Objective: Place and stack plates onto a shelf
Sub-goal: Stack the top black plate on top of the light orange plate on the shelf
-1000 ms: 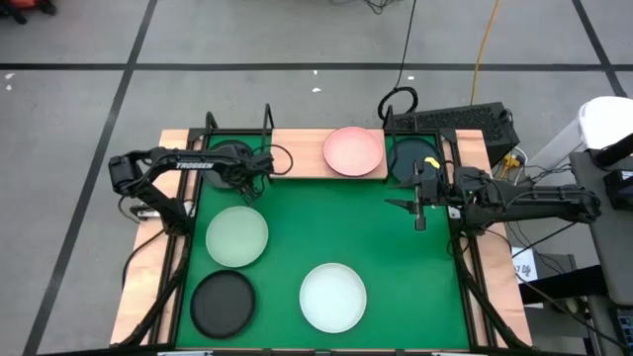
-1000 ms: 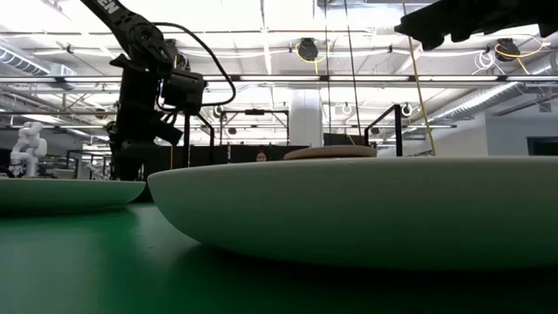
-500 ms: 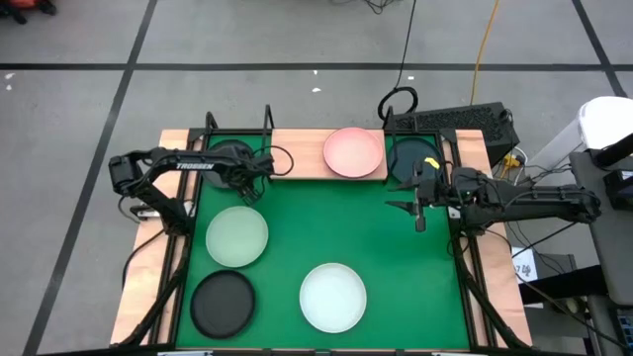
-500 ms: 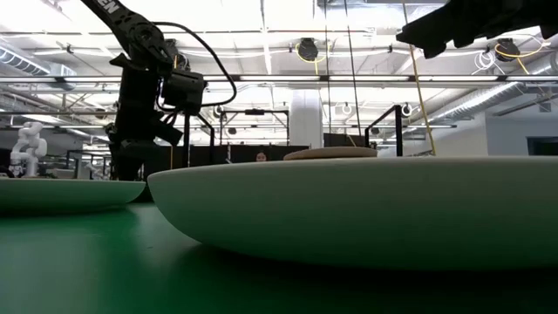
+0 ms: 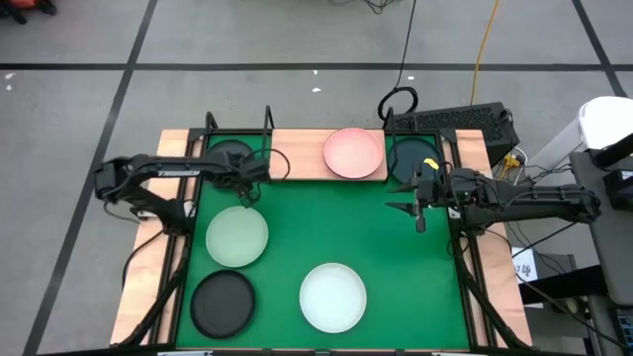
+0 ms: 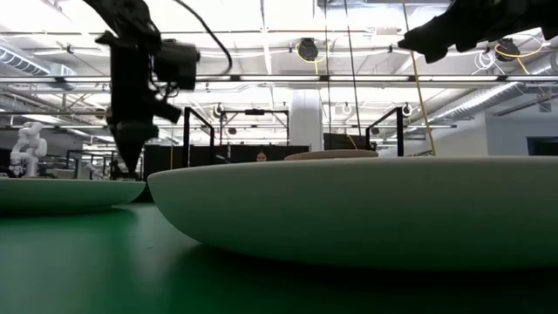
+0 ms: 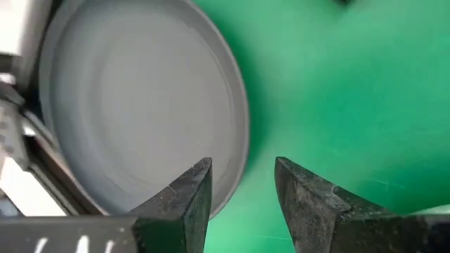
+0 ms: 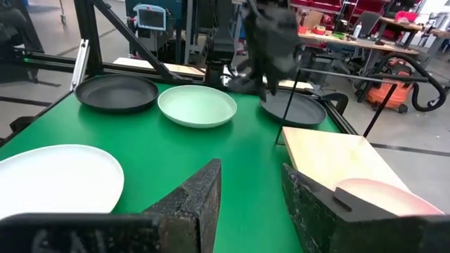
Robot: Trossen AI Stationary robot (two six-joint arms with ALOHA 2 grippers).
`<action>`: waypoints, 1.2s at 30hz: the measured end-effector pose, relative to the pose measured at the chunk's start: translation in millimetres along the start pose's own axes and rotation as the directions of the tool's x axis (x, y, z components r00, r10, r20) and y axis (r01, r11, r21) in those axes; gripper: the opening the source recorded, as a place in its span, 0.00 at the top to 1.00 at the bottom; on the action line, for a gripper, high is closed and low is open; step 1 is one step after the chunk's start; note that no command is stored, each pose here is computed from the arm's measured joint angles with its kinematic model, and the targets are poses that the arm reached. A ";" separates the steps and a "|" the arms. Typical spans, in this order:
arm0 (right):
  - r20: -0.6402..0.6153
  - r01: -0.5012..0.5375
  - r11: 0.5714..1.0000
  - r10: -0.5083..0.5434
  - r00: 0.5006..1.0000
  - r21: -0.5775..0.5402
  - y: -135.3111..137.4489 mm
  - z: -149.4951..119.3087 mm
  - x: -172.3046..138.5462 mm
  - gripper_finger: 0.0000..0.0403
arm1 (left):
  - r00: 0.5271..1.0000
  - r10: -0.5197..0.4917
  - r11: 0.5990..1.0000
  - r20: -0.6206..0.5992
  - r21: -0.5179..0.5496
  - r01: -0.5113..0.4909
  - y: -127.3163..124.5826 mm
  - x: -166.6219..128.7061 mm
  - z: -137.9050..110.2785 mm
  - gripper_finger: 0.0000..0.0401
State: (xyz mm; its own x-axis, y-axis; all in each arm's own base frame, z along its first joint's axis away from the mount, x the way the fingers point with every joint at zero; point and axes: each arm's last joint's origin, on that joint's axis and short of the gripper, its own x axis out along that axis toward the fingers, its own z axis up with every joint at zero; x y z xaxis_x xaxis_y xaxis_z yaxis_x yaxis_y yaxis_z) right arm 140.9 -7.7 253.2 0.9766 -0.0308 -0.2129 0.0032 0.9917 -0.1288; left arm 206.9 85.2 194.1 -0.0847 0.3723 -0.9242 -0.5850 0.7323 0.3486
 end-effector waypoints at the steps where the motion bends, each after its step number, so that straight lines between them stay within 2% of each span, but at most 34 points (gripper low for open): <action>1: -0.004 0.000 1.000 0.000 1.000 0.003 0.0 -0.4 0.0 0.68 | 1.000 0.010 1.000 0.029 -0.003 -0.010 -0.1 -5.1 -1.6 0.60; 6: -0.009 -0.001 1.000 0.001 1.000 0.023 0.1 -0.9 0.0 0.68 | 0.996 0.031 1.000 0.088 -0.004 -0.031 0.0 -16.3 -11.0 0.60; 11: -0.010 -0.001 0.999 0.001 1.000 0.034 0.1 -1.0 0.0 0.68 | 0.999 0.037 0.999 0.037 0.019 -0.037 -4.9 9.2 -33.4 0.60; 12: -0.011 -0.001 0.999 0.002 1.000 0.042 0.2 -1.0 0.0 0.68 | 1.000 0.011 1.000 0.013 0.027 -0.012 -4.3 9.2 -32.7 0.60; 15: -0.015 -0.010 0.998 0.011 1.000 0.054 1.5 -1.3 -0.1 0.68 | 0.995 0.015 0.999 0.094 0.029 -0.018 -4.3 5.9 -24.7 0.60; 18: -0.015 -0.019 0.998 0.020 1.000 0.062 2.7 -1.3 -0.5 0.68 | 0.996 0.039 0.999 0.078 0.032 -0.042 -2.5 9.2 -26.1 0.60; 21: -0.013 -0.024 0.998 0.025 1.000 0.062 3.5 -1.1 -0.5 0.68 | 0.996 0.051 0.998 0.069 -0.024 -0.049 4.9 11.5 -23.9 0.60; 30: -0.006 -0.023 0.998 0.024 1.000 0.060 3.4 -0.4 -0.5 0.68 | 0.999 -0.047 0.989 0.025 -0.140 0.050 15.7 21.0 -18.1 0.60; 36: 0.002 -0.022 0.999 0.022 1.000 0.037 3.3 0.4 -0.5 0.68 | 0.998 -0.059 0.989 -0.013 -0.136 0.057 12.5 27.4 -16.9 0.60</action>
State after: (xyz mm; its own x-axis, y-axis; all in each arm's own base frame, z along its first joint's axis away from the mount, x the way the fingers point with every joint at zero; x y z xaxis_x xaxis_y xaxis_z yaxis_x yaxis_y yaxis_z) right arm 140.5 -4.4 253.2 0.9767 -0.0087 -0.2142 -0.0104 0.9961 -0.0879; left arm 183.6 94.9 170.5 -0.0600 0.3211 -0.9451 -0.6932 0.6679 0.2709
